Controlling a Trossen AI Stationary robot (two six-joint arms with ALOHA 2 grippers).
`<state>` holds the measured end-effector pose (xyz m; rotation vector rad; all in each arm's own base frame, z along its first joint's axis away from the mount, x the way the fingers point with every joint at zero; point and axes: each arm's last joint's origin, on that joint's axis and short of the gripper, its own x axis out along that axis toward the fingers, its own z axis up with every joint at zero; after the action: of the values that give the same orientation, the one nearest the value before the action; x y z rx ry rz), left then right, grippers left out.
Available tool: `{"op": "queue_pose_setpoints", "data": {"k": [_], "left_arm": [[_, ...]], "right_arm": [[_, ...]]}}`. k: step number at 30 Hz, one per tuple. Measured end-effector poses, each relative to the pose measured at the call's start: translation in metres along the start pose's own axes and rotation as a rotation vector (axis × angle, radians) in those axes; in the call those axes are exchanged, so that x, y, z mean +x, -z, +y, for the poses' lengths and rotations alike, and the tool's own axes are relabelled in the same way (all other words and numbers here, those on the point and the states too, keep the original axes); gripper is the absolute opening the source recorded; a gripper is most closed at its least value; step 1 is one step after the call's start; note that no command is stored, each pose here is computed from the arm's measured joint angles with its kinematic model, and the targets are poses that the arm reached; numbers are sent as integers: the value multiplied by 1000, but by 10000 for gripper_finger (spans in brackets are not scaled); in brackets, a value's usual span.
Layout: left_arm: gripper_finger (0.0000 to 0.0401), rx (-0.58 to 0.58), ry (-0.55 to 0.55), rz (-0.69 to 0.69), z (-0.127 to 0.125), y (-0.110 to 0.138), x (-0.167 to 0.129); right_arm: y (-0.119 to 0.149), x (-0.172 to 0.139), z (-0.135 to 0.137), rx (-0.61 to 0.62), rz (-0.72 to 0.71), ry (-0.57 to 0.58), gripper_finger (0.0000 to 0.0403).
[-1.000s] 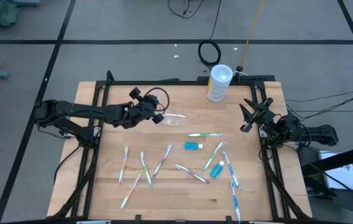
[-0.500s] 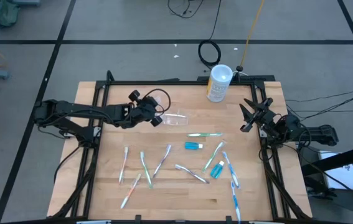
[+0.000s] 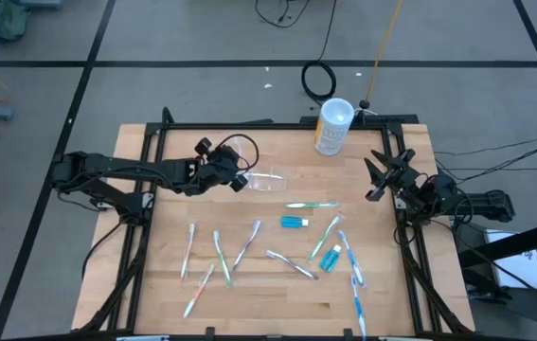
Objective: Pick & Place toothbrushing station
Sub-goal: Put the top right green toothbrush into the transparent organizer
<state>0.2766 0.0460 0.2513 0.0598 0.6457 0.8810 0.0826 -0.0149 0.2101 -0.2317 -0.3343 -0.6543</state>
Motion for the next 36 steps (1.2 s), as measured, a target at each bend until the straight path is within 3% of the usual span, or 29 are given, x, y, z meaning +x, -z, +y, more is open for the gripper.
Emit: {"op": "queue_pose_setpoints", "data": {"k": [7,12,17,23,26,31,36], "left_arm": [[129,0,24,4,-1,0,0],[129,-27,19,-10,1,-3,2],[129,-54,10,-25,4,-5,5],[129,-87,-4,-21,9,-6,9],[129,-98,-7,-15,12,-7,11],[129,-106,21,-2,15,-7,14],[129,-113,31,6,17,-7,17]], "right_arm": [[0,0,0,81,-6,-14,130],[0,3,8,124,-29,-160,130],[9,15,20,93,195,-214,130],[23,33,36,-14,594,-158,130],[35,36,43,5,751,-154,130],[52,39,49,4,881,-203,130],[63,37,53,119,980,-165,130]]}}
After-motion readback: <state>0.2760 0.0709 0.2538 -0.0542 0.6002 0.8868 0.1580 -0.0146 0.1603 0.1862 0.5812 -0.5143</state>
